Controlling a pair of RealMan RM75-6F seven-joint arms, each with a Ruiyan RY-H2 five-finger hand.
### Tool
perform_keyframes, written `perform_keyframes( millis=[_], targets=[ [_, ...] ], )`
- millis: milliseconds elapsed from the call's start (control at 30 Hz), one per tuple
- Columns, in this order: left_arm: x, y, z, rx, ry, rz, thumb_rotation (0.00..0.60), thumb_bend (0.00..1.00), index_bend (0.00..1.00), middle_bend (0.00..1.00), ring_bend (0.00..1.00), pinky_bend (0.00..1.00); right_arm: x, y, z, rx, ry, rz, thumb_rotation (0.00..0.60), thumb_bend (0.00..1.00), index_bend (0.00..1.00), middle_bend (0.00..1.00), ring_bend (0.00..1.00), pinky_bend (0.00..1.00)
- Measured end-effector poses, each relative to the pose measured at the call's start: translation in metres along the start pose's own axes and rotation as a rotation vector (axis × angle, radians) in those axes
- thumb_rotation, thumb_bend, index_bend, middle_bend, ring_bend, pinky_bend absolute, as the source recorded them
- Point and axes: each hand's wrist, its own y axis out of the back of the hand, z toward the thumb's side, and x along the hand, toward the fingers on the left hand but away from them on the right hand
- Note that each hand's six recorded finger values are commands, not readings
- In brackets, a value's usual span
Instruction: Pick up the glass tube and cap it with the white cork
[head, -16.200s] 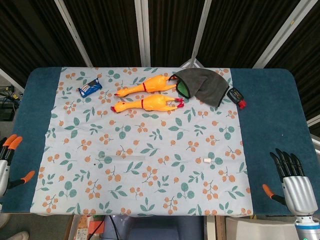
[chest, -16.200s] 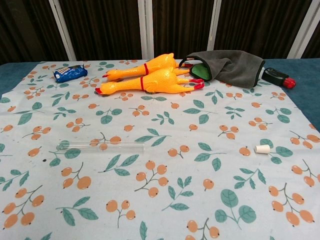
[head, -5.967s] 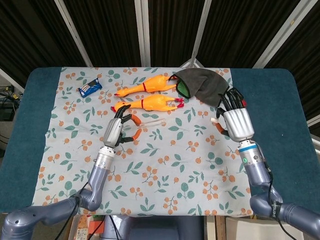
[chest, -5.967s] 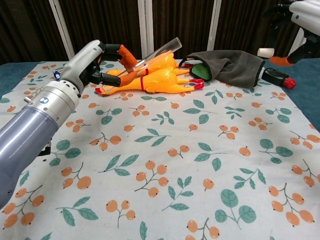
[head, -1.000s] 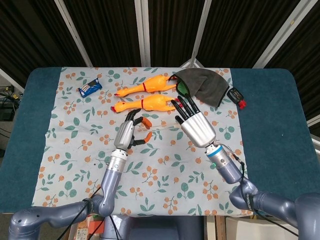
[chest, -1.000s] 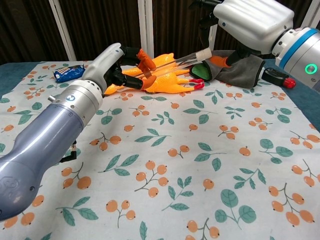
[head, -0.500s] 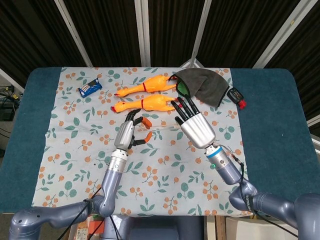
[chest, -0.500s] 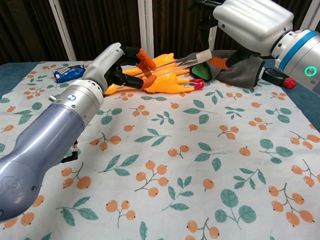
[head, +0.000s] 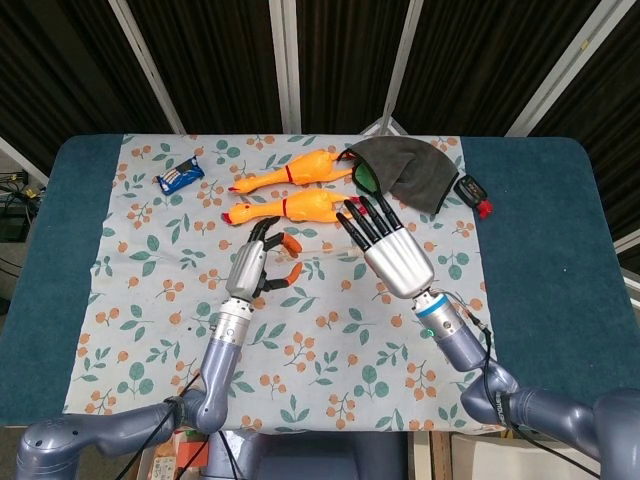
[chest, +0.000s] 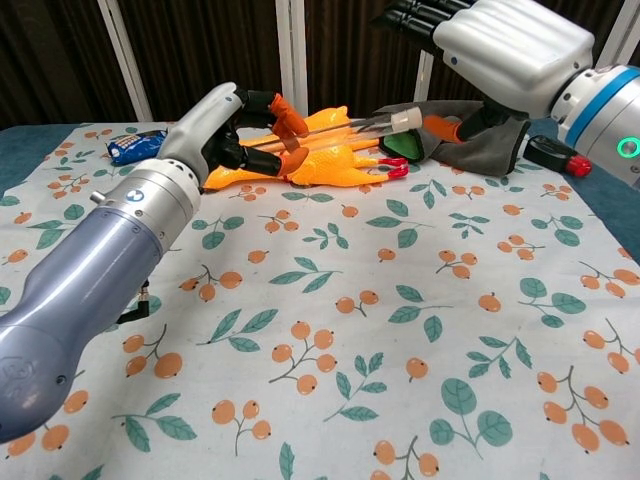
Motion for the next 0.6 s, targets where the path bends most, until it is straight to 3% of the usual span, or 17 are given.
perform_keyframes(
  millis=[600],
  targets=[
    [-0.014,-0.001,-0.027,0.042,0.027,-0.039,0.6,0.61,0.67,0.57,0.1,0.0,0.014,-0.007,-0.024,0.043,-0.061,0.051,0.6,0.42,0.02,0.02,0.0,0.0]
  ],
)
